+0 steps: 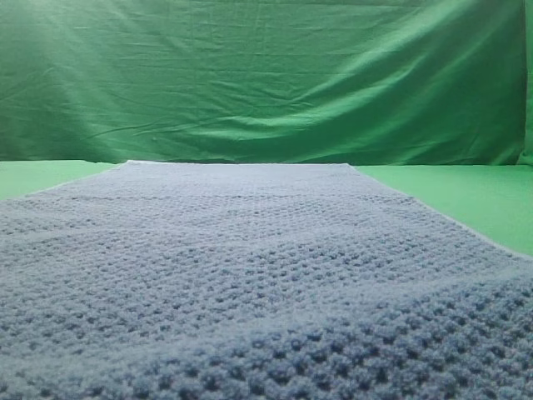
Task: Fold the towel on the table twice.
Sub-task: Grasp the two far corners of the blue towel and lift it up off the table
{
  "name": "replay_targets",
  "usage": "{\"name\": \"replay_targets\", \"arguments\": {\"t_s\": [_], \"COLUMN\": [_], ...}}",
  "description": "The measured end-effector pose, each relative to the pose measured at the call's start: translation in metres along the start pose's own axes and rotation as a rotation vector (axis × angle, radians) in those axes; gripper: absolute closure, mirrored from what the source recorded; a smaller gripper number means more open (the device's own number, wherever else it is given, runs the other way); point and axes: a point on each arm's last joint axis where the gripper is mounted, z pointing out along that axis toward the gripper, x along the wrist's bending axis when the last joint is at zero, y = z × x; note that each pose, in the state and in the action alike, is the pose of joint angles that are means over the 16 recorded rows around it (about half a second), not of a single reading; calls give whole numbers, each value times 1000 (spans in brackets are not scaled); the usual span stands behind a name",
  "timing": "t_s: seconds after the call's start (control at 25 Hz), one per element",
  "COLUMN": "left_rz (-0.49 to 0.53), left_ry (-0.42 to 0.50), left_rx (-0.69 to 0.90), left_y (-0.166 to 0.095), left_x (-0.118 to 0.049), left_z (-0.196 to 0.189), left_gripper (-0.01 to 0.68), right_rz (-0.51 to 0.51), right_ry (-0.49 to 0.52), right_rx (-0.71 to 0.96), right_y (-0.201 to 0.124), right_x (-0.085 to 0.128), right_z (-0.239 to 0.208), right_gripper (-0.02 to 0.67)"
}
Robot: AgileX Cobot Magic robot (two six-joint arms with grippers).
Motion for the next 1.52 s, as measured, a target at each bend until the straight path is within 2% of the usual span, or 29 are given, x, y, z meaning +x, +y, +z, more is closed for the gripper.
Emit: {"name": "replay_targets", "arguments": {"t_s": [0.84, 1.08, 1.32, 1.52], "left_rz": [-1, -36, -96, -171], "left_ry": [0, -6, -6, 0], "left_rx": [-1, -57, -182, -313], "left_y": [0, 5, 16, 27], "left_x": [0, 0, 0, 2], "left_z": [0, 0, -1, -4], "left_gripper": [673, 673, 673, 673], "right_rz": [0, 7, 80, 213], "right_ry": [0, -2, -2, -3], "right_rx": [0, -15, -108, -226], "right_y": [0, 1, 9, 19], "right_x": [0, 0, 0, -2], "right_z": [0, 0, 0, -2], "right_gripper": [649, 649, 649, 649]}}
